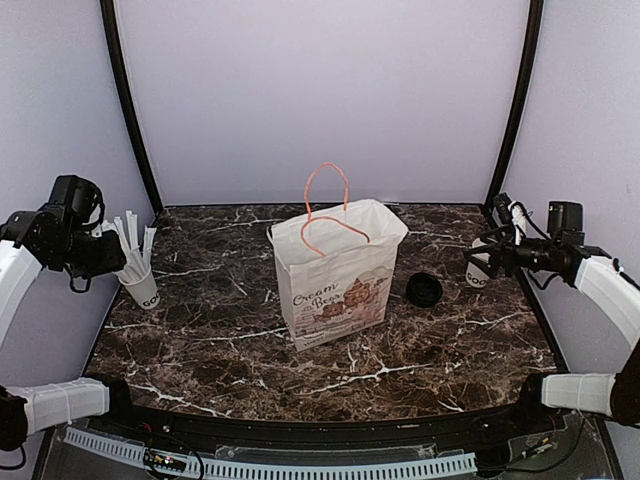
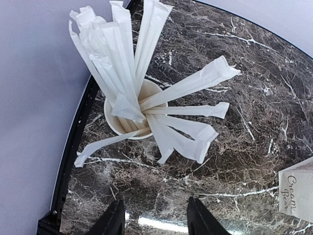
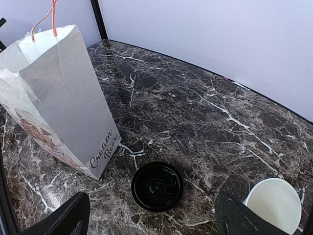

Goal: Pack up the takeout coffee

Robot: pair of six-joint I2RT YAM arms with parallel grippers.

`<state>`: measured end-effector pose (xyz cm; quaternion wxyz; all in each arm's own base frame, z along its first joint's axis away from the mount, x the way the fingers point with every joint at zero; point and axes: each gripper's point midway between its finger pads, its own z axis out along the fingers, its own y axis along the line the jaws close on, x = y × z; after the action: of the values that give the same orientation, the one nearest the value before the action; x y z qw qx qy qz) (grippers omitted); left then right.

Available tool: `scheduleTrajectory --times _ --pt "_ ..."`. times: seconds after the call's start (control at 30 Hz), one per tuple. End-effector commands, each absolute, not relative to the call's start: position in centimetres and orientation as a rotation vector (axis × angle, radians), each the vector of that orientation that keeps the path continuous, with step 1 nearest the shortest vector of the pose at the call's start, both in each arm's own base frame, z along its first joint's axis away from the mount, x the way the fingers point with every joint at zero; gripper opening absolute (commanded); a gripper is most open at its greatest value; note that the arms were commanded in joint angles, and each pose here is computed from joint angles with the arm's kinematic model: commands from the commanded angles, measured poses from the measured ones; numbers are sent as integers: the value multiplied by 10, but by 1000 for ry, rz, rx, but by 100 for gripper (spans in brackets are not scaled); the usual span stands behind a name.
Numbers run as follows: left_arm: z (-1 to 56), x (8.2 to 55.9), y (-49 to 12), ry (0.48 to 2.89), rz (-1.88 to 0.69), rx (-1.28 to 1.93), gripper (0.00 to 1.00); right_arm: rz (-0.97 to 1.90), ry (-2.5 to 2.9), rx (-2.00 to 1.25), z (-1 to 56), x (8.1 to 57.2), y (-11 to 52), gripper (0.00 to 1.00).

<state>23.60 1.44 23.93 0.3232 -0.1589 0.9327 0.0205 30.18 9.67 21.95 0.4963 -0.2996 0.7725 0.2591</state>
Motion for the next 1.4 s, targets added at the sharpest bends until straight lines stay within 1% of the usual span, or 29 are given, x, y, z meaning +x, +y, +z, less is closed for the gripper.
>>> scheduleTrajectory --times 0.0,0.3,0.5,0.67,0.73,0.77,0.8,0.83,0.87,0.93,1.1,1.13,1.17,1.2,1.23,1.27,1.3,1.37 --pt "242 235 28 2390 102 -536 43 620 1827 -762 233 303 99 90" --pt "243 246 44 2347 151 -622 36 627 1824 -770 234 301 100 90" --pt "244 247 73 2321 286 -683 35 618 1819 -773 236 300 100 90" --pt "229 250 85 2328 285 -706 34 618 1819 -773 236 299 100 90" --pt "227 254 83 2323 259 -692 30 619 1818 -774 236 299 100 90" --pt "224 257 82 2322 248 -688 25 619 1817 -775 236 299 100 90" --pt "223 259 82 2321 243 -686 21 618 1816 -775 236 299 100 90" --pt "221 260 80 2326 234 -684 14 619 1817 -775 236 299 100 90" --pt "220 262 81 2329 231 -688 10 619 1817 -775 236 299 100 90" --pt "218 263 80 2334 222 -688 8 619 1816 -776 236 299 100 90" --pt "217 265 79 2335 217 -686 6 617 1816 -775 236 299 100 90" --pt "217 264 79 2335 217 -685 8 616 1817 -774 236 299 100 90" --pt "218 264 79 2335 218 -683 10 616 1816 -775 236 299 100 90" --pt "219 263 79 2332 217 -682 16 616 1817 -774 236 299 100 90" --pt "220 262 79 2327 217 -679 19 617 1818 -774 236 299 100 90" --pt "220 261 79 2327 221 -680 24 618 1819 -774 235 299 100 90" --pt "220 260 79 2326 226 -679 27 618 1820 -773 235 299 100 90" --pt "217 258 80 2333 235 -676 28 618 1819 -773 235 299 100 90"
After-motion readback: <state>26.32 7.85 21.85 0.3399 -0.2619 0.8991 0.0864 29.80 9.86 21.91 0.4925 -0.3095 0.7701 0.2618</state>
